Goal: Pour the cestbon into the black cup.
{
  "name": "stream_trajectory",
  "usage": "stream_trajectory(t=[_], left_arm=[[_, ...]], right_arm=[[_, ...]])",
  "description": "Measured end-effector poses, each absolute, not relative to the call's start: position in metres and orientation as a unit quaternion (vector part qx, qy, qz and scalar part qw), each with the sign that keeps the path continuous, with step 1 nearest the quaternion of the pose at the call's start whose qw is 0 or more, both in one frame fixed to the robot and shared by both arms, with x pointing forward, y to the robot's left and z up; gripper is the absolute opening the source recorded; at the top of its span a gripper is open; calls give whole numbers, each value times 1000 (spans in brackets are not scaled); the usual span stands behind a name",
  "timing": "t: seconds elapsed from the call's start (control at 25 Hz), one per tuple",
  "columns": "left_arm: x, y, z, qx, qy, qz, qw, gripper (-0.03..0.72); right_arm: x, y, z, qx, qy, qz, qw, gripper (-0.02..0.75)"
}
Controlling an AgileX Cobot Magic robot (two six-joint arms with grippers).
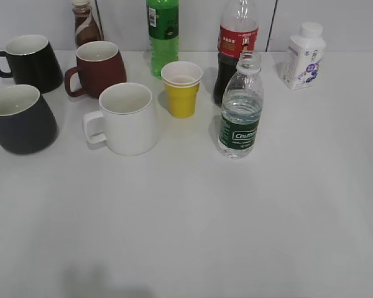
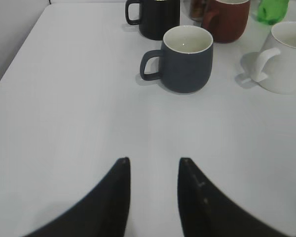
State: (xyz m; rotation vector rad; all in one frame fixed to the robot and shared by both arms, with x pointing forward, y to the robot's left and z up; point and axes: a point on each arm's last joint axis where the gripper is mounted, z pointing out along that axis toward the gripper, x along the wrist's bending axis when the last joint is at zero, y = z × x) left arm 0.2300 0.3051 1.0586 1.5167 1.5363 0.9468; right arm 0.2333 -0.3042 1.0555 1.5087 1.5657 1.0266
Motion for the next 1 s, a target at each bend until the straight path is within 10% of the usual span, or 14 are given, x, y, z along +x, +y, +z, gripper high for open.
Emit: stream_trajectory(t=[1.0], left_arm=[[230, 305, 1059, 595, 602, 371, 382, 248]], right_arm=[[233, -304, 1056, 585, 607, 398, 360, 589]])
